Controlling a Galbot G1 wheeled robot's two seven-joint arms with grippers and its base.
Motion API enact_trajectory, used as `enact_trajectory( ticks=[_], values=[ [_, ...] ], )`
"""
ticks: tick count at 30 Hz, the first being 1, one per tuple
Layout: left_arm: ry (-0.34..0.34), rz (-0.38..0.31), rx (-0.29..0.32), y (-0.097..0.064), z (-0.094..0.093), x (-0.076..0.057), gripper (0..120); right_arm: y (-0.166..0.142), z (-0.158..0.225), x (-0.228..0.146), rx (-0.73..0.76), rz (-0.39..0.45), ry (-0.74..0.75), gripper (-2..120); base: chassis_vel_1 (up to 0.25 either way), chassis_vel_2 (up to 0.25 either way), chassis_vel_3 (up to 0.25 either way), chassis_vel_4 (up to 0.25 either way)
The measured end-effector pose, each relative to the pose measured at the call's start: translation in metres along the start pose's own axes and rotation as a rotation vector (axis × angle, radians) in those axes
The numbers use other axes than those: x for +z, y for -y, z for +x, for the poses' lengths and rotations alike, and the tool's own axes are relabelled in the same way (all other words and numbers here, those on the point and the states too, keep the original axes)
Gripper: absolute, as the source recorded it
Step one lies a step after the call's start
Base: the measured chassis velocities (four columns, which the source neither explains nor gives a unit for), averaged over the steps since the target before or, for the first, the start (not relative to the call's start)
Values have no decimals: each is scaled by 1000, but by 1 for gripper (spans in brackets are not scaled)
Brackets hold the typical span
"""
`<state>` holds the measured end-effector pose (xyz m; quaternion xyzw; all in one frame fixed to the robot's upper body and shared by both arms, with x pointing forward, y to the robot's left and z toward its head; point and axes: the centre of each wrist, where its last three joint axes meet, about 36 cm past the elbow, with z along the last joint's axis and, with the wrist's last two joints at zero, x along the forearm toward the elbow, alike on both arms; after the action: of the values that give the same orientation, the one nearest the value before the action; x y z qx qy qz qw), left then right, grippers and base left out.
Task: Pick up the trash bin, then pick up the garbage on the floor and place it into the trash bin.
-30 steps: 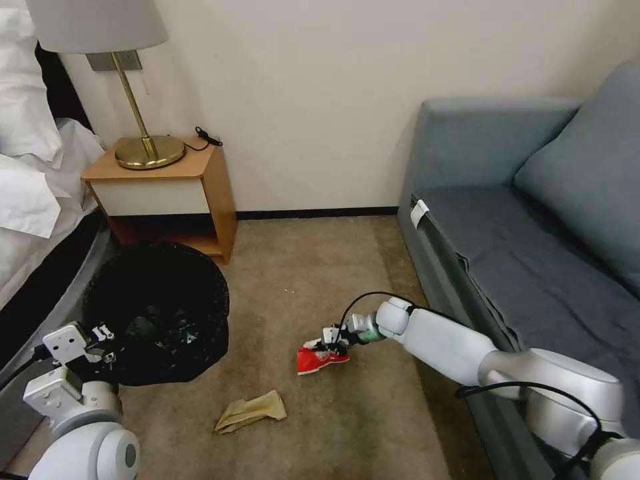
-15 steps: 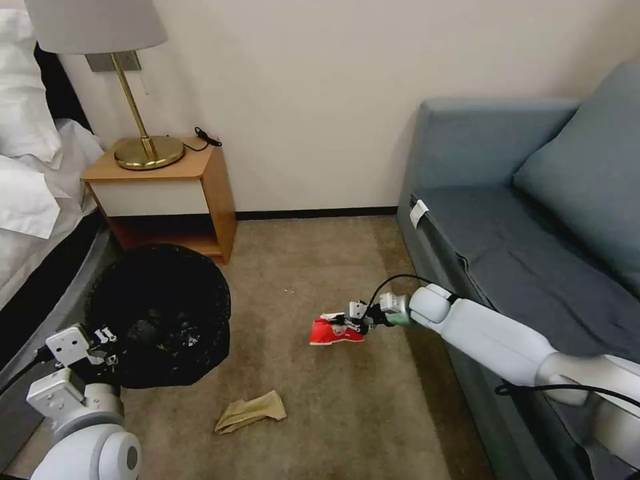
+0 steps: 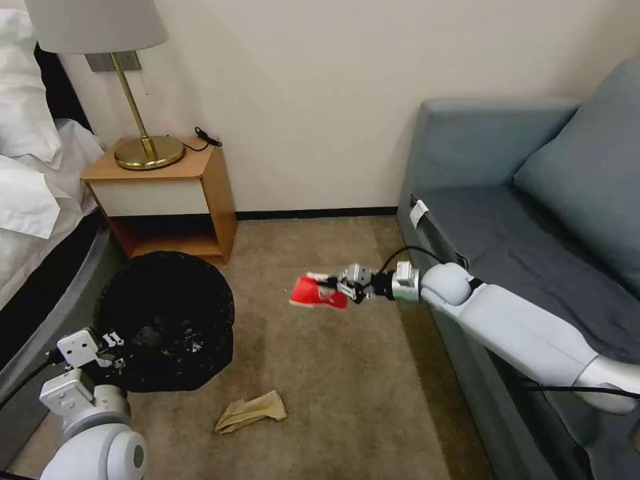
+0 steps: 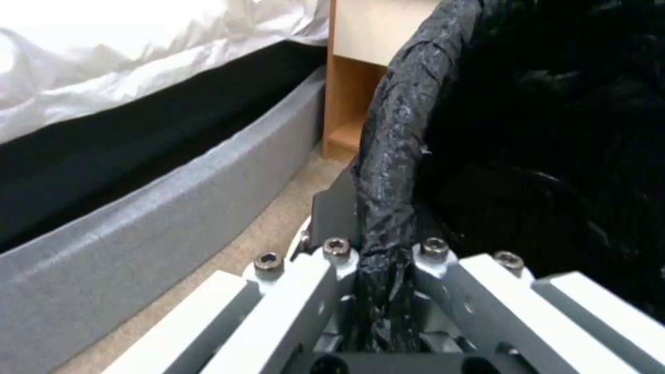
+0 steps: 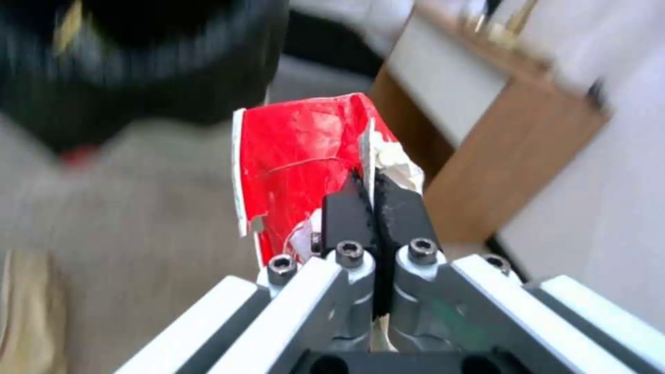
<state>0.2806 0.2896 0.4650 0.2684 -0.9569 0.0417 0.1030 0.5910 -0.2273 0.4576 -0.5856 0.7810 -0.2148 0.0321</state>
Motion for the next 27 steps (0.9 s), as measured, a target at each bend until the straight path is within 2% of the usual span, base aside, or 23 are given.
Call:
enact_trajectory(
  ticks=[5, 8, 9, 12, 20, 27],
  values=[
    [-2, -2, 5, 2, 0, 1, 3, -7, -23, -46, 65, -16, 106, 0, 0, 0, 0, 0],
    [-3, -6, 9, 4, 0, 2, 3, -29, -51, -84, 85, -71, 185, 0, 0, 0, 0, 0],
    [-3, -6, 9, 4, 0, 2, 3, -29, -51, -84, 85, -71, 185, 0, 0, 0, 0, 0],
    [-3, -11, 13, 6, 0, 4, 3, -55, -79, -107, 73, -123, 222, 0, 0, 0, 0, 0],
    [-3, -13, 22, 11, 2, 5, 3, -99, -135, -124, 16, -185, 232, 0, 0, 0, 0, 0],
    [5, -14, 25, 12, 5, 1, 3, -118, -180, -117, -32, -158, 193, 0, 0, 0, 0, 0]
  ],
)
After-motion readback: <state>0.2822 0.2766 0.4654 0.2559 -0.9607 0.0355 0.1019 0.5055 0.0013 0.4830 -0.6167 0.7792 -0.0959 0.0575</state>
